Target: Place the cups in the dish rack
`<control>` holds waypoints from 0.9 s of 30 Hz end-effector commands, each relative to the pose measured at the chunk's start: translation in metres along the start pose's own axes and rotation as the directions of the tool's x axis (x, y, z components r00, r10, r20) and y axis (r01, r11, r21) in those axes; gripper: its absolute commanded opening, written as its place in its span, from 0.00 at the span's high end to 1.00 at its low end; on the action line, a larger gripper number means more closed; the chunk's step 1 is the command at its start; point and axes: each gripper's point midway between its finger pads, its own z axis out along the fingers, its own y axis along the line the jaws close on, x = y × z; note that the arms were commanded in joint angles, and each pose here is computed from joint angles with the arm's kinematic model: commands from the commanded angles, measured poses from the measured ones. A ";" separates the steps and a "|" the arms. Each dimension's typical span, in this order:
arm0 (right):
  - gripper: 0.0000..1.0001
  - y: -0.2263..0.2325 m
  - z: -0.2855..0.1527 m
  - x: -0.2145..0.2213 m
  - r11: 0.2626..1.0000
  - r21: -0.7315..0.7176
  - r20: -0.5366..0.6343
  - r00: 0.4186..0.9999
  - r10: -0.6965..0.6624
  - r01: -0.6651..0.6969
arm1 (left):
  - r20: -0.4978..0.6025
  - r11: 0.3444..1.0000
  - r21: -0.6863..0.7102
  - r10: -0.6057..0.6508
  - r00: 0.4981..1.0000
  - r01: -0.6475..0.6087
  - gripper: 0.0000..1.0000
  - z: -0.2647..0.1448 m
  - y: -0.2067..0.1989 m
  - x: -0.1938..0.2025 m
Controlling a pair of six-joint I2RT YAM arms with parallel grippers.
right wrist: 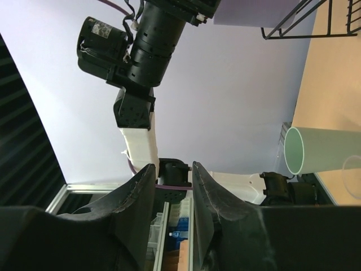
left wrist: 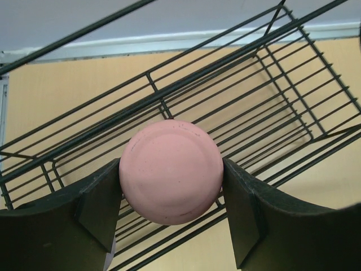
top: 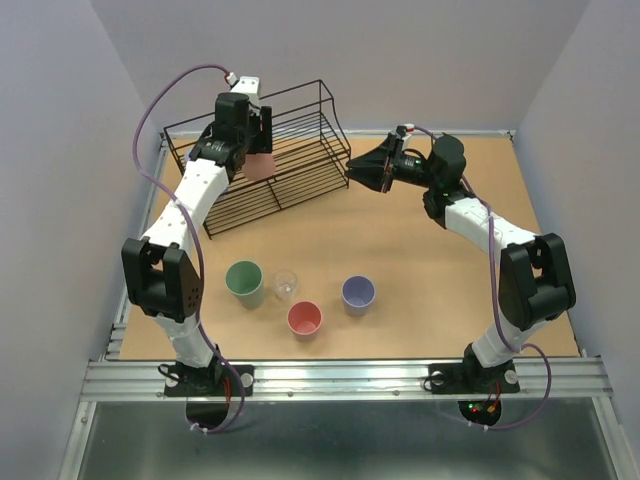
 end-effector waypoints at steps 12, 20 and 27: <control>0.64 0.012 -0.003 0.005 0.998 -0.013 -0.020 0.998 -0.058 0.057 | 0.058 0.996 -0.093 0.017 0.998 -0.011 1.00 -0.026 0.038 -0.010; 0.64 0.008 -0.002 0.005 0.998 -0.006 -0.019 0.998 -0.055 0.055 | 0.028 0.995 -0.101 0.024 0.999 -0.021 1.00 -0.029 0.045 -0.006; 0.64 0.007 -0.002 0.005 0.998 -0.003 -0.022 0.998 -0.057 0.057 | 0.012 0.998 -0.061 0.016 1.000 -0.015 1.00 -0.033 0.039 -0.003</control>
